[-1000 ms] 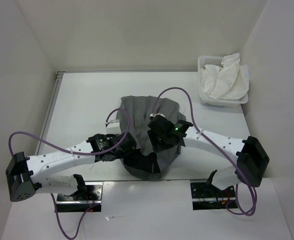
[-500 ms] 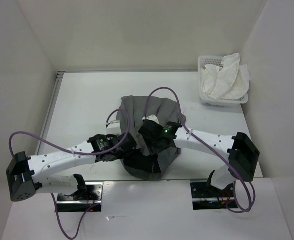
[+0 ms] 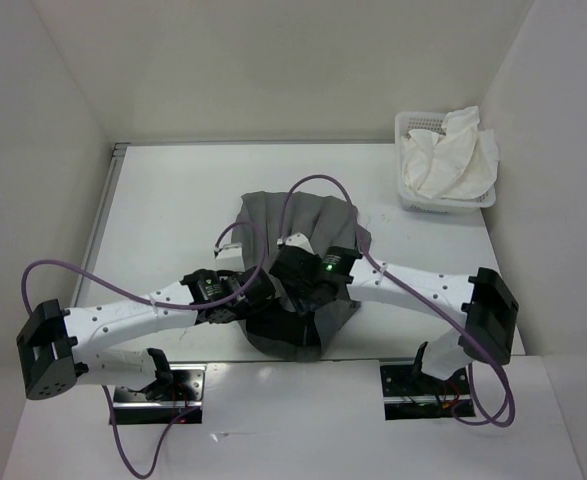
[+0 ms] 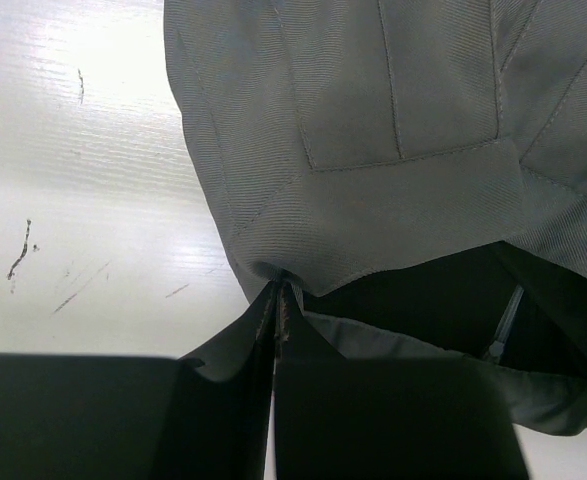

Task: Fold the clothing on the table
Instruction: Flatten the skirt out

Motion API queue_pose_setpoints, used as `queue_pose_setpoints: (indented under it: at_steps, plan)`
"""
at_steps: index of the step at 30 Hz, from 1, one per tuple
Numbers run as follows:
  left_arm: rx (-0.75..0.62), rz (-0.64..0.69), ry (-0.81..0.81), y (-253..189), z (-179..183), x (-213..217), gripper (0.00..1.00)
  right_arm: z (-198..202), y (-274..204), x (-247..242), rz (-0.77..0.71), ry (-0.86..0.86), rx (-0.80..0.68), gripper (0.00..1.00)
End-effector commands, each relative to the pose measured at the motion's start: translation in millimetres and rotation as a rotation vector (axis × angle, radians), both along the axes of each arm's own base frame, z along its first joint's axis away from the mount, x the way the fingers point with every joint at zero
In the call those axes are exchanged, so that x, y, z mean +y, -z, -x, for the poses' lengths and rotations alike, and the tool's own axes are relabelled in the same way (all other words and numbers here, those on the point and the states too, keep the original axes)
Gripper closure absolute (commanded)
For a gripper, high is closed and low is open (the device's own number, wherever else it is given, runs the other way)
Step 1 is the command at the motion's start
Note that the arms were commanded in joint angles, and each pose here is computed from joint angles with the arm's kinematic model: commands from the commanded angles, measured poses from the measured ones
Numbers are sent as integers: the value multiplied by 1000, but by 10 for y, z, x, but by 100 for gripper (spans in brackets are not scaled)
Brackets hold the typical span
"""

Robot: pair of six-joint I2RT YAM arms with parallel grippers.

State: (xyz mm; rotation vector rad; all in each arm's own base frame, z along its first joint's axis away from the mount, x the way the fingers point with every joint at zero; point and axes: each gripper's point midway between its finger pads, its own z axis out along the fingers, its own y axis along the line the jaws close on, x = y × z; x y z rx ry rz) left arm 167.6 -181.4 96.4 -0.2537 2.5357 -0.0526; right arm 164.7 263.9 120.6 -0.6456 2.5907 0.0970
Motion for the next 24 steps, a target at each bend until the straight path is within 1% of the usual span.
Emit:
queue_pose_setpoints:
  at_steps: [1, 5, 7, 12, 13, 14, 16, 17, 18, 19, 21, 22, 23, 24]
  plan:
    - [-10, 14, -11, -18, -22, -4, 100, 70, 141, -163, 110, 14, 5, 40]
    - [-14, 21, -20, -38, -39, 10, 100, 65, 222, -237, 174, 30, 13, 40]
    - [-14, 21, -20, -39, -39, 10, 100, 69, 256, -232, 177, 48, 20, 40]
    - [-24, 39, -20, -83, -40, 8, 100, 42, 410, -317, 268, 85, 23, 40]
    - [-20, 31, -20, -54, -28, 28, 100, 60, 483, -350, 302, 92, 38, 41]
    - [-24, 39, -20, -74, -29, 28, 100, 30, 489, -333, 307, 103, 27, 42]
    - [-24, 39, -20, -74, -29, 28, 100, -32, 524, -364, 331, 136, -7, 57]
    - [-30, 48, -20, -98, -29, 27, 100, -61, 546, -355, 332, 149, -21, 66]
    - [-25, 40, -20, -68, -17, 47, 100, -105, 530, -371, 337, 167, -49, 82]
    - [-30, 48, -20, -88, -18, 46, 100, -129, 528, -351, 325, 179, -62, 88]
    - [-35, 56, -20, -108, -18, 45, 100, -173, 468, -316, 298, 210, -88, 99]
    - [-35, 56, -20, -108, -18, 45, 100, -194, 406, -298, 281, 226, -100, 99]
    - [-36, 58, -29, -105, -23, 79, 98, -200, 307, -278, 250, 236, -109, 99]
    - [-44, 91, -25, -142, -33, 29, 88, -223, 257, -287, 228, 257, -113, 99]
